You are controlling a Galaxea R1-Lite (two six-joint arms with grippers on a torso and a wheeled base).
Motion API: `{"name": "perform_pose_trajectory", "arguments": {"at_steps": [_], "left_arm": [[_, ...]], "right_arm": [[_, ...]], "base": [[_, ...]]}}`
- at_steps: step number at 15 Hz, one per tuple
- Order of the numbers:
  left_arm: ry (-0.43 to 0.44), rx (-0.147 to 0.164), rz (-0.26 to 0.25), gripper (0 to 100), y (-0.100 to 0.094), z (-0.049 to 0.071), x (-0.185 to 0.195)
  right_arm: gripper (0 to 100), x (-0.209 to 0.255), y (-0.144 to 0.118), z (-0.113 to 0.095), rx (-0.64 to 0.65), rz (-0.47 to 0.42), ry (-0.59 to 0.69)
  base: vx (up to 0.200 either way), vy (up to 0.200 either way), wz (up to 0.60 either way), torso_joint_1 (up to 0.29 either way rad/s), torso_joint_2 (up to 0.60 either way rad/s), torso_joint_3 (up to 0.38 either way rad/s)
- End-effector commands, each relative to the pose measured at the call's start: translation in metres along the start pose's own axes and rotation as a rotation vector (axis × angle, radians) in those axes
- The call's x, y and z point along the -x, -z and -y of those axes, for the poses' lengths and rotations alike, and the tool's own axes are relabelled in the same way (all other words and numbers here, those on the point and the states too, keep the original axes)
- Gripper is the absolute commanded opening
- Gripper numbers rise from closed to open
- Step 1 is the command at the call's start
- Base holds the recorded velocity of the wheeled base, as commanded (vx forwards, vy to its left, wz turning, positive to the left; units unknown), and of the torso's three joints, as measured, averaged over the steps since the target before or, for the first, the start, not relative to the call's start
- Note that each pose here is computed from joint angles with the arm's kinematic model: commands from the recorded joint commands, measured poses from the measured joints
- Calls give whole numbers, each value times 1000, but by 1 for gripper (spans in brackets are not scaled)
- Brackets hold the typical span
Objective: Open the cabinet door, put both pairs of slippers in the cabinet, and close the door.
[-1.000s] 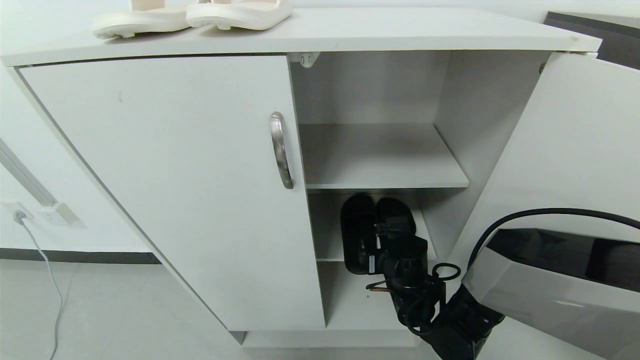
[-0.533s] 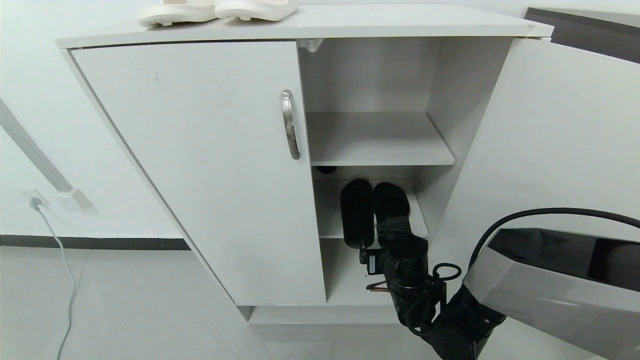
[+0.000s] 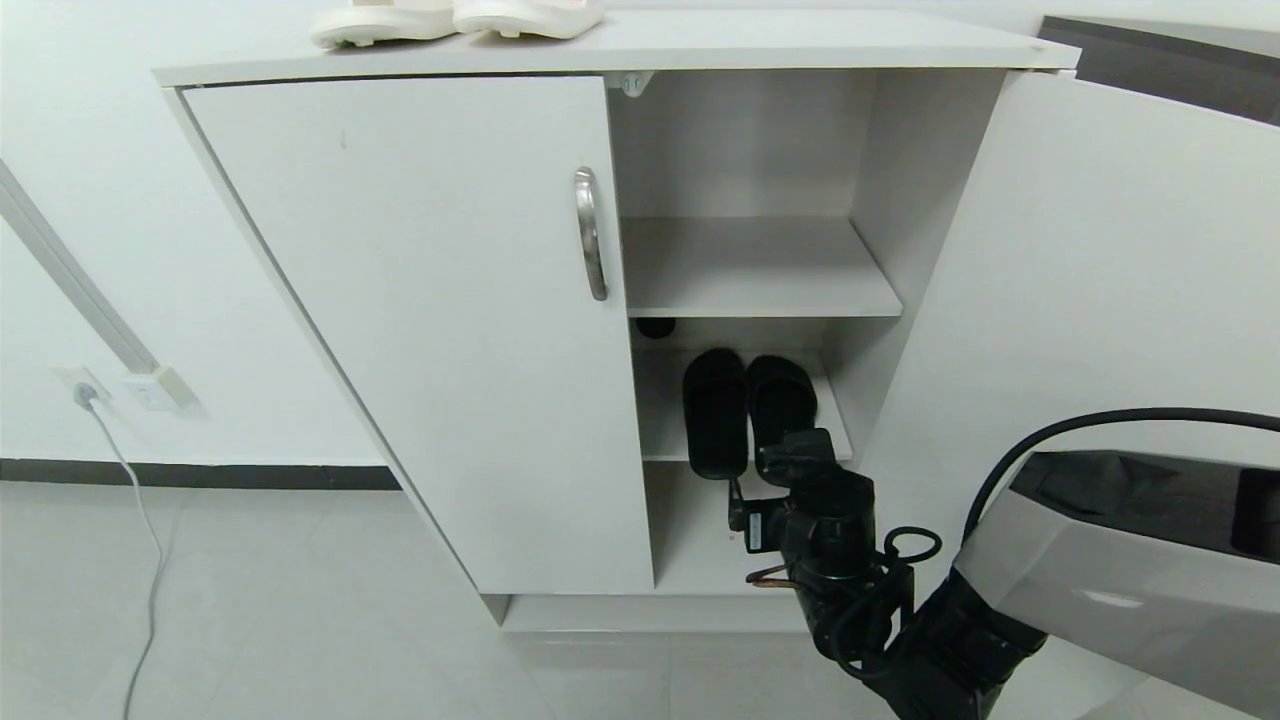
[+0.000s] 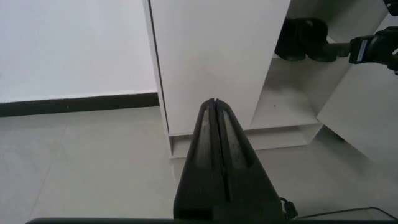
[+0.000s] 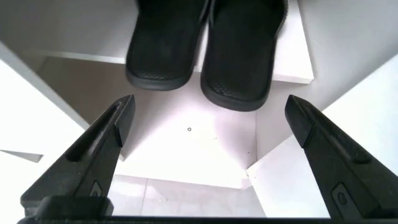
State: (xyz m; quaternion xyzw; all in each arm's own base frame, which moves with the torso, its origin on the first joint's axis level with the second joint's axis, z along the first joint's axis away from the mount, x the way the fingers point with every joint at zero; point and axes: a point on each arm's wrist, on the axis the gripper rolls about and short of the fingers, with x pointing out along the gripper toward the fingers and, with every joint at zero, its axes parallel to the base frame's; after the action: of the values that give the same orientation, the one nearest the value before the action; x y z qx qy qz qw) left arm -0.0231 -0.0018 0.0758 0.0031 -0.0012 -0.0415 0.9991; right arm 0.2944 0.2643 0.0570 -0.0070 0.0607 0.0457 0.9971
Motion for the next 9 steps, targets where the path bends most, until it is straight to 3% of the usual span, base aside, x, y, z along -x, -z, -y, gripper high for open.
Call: {"name": "perform_pose_trajectory", "arguments": {"at_steps": [1,5,9], "left_arm": [[0,0,-1,0,0,0,0],[0,0,1,0,-1,0,0],[0,-1,-1,0,0,0,0]], "right_arm": [[100,2,-2,1,-2,2,0],[100,3,-2,1,5,0,-1],[100,7,-19,6,18,30,0]], "base": [[0,0,0,0,0,0],[0,0,0,2,1,16],[0,0,0,2,6,168]]}}
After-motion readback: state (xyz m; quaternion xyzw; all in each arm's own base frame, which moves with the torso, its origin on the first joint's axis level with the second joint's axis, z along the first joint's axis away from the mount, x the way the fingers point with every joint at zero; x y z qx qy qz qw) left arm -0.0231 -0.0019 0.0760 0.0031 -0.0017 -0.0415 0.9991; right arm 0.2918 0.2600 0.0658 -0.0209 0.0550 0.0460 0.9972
